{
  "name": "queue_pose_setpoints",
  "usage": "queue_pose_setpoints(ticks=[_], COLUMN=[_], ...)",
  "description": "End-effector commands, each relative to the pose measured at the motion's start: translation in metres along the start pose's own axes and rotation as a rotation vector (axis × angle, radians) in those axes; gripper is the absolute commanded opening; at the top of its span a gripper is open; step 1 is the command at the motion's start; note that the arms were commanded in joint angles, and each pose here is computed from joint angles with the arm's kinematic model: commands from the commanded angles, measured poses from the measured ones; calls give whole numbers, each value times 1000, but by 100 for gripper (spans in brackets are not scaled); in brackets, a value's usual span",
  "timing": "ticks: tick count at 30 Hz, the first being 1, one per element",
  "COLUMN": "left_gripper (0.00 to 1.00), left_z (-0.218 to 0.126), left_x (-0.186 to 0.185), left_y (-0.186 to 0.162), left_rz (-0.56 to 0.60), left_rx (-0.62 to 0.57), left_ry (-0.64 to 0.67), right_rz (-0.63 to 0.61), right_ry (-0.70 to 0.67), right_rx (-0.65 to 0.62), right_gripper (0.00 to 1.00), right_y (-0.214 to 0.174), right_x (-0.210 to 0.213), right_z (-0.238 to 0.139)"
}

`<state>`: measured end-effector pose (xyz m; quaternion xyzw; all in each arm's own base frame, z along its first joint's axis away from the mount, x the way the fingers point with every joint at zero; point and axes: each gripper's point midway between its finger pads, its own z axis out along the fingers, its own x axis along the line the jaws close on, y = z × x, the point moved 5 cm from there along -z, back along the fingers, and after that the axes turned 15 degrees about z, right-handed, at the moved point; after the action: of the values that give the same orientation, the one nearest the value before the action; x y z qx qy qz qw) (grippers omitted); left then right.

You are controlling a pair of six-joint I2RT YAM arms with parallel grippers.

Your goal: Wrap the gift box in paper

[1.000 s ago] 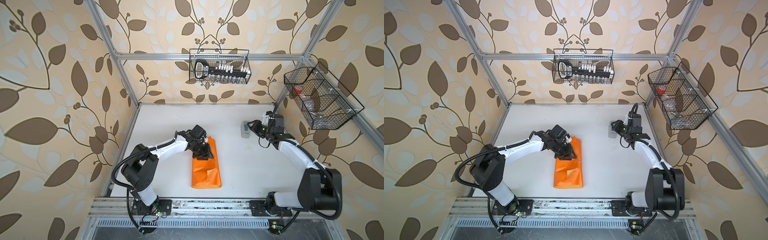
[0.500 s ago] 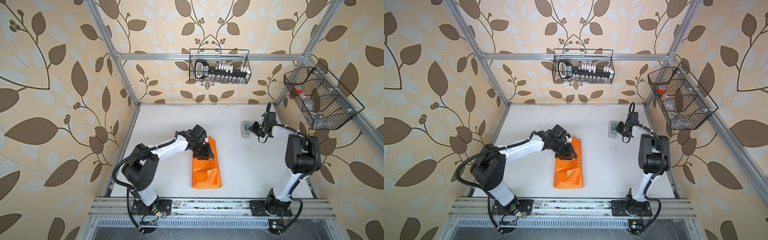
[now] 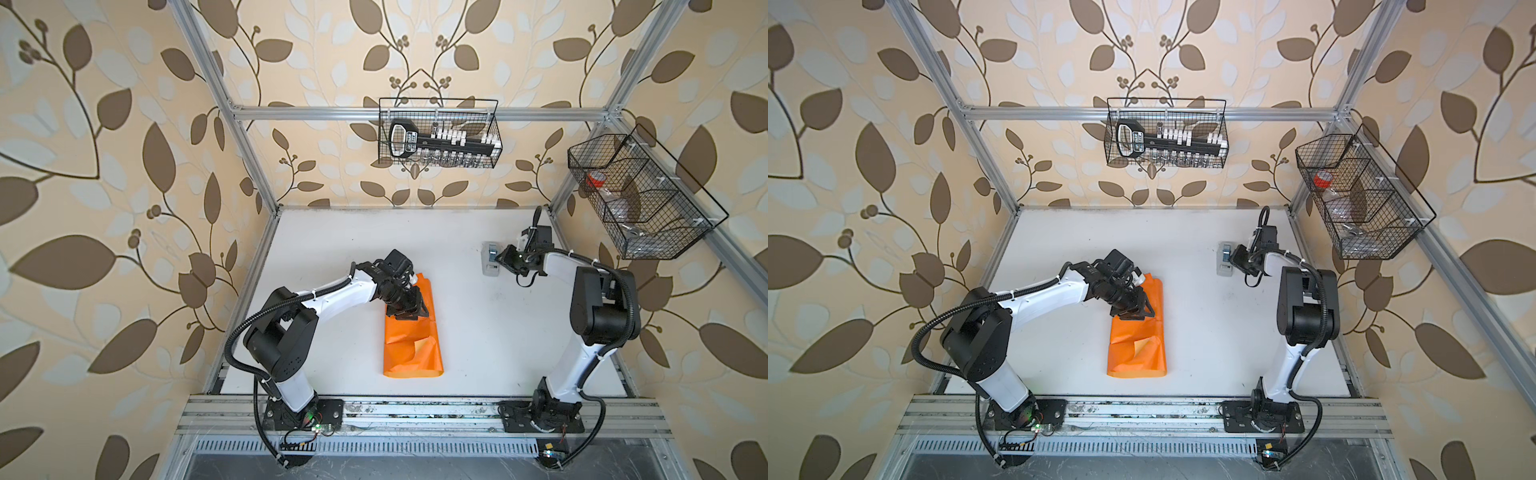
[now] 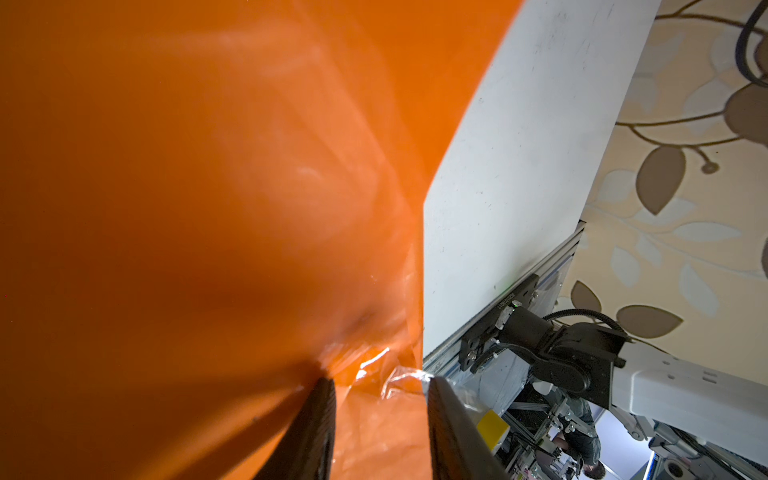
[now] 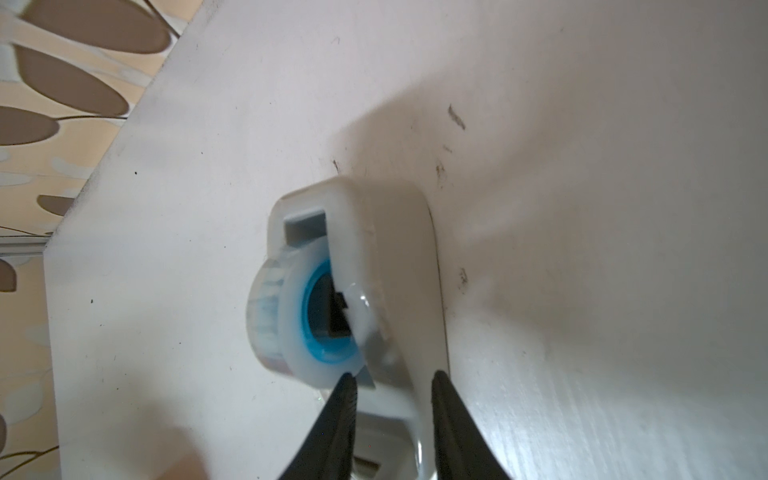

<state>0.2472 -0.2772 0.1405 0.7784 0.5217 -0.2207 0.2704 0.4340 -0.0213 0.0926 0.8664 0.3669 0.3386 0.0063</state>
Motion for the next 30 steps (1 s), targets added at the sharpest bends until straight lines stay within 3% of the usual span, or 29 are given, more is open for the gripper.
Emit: queue_pose_setpoints(ticks=[1, 10, 30], left_gripper=[39, 39, 39], left_z=[24, 26, 29], left_x=[25, 26, 27], left_y=[-13, -12, -13], left_rz=[-36, -37, -41], left_rx=[59, 66, 78], left_ry=[90, 89, 87], right_rz=[-15, -7, -34], right_ry=[71, 108, 153], right_rx=[-12, -120, 44], right_gripper=[35, 37, 29], right_y=[-4, -5, -11], right_x=[11, 13, 13], right_z=[-8, -32, 12])
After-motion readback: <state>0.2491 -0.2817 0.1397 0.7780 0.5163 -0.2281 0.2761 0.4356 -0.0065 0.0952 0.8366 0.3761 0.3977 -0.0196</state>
